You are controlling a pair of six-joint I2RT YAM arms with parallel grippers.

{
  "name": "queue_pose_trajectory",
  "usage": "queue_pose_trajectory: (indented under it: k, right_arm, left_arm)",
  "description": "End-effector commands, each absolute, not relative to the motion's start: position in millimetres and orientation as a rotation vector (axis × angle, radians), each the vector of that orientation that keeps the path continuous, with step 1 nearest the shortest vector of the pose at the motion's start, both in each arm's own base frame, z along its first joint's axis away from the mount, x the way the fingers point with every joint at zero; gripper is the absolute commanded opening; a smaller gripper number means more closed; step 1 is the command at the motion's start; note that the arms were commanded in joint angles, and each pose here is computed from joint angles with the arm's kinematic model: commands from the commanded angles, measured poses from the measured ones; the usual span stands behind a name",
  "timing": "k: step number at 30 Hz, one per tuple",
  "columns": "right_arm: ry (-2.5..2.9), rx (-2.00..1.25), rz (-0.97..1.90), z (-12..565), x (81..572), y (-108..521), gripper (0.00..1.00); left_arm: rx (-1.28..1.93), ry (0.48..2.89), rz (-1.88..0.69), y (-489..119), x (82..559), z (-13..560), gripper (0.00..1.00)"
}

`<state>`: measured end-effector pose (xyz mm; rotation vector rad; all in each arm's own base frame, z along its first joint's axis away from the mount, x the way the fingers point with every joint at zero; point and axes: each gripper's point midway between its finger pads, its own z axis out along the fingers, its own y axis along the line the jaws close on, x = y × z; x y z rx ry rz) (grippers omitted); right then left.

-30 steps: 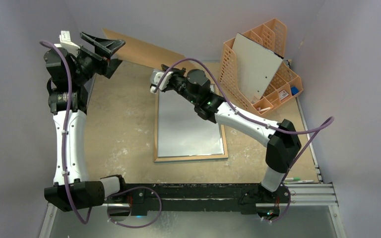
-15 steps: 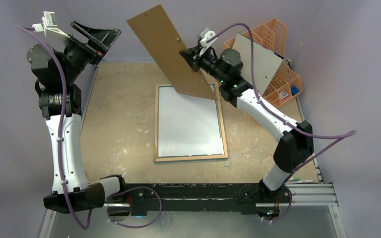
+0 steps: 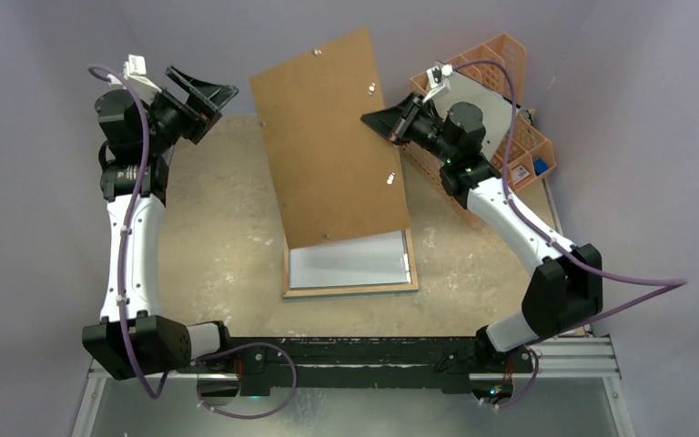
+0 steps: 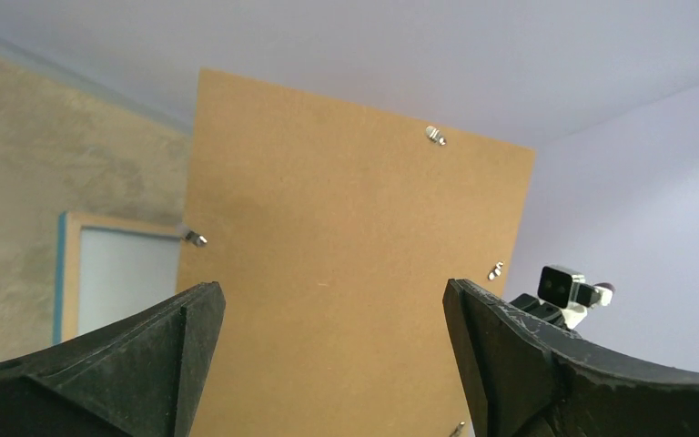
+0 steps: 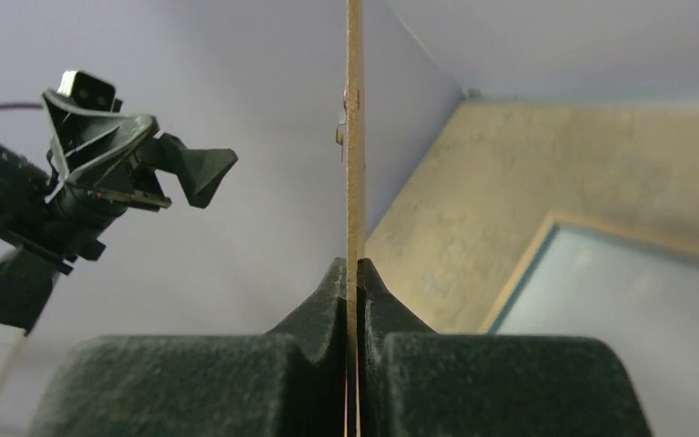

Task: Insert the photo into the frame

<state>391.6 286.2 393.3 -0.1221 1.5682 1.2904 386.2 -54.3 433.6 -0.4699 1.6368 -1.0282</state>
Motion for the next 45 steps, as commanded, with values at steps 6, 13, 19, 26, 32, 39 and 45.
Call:
queue_pose_trajectory:
  k: [6, 13, 19, 26, 32, 39, 45]
  right_arm:
    - [1.720, 0.293, 1.522, 348.7, 383.4, 247.3, 0.00]
    - [1.818, 0.445, 1.464, 293.0, 381.3, 231.9, 0.00]
    - [1.852, 0.401, 1.461, 265.1, 386.7, 236.0, 0.00]
    - [1.881, 0.415, 1.387, 239.4, 401.3, 233.3, 0.00]
    - [1.981, 0.453, 1.339, 210.5, 410.8, 235.3, 0.00]
    - [2.018, 0.447, 1.343, 191.6, 416.8, 240.2, 0.00]
    - [2.003, 0.459, 1.346, 181.2, 424.6, 241.4, 0.00]
  left_arm:
    - [-0.567, 1.914, -0.827, -15.3, 408.1, 326.1, 0.93]
    - [-0.705, 2.065, -1.012, -35.0, 408.9, 213.7, 0.87]
    - [-0.727, 2.277, -1.090, -67.3, 405.8, 135.4, 0.79]
    - [-0.735, 2.413, -1.041, -82.1, 401.3, 81.0, 0.69]
    - [-0.679, 2.600, -1.006, -100.1, 394.1, 41.3, 0.52]
    - [-0.696, 2.662, -0.946, -98.0, 389.4, 15.1, 0.46]
    - [-0.681, 2.694, -0.928, -96.7, 384.7, 7.0, 0.34]
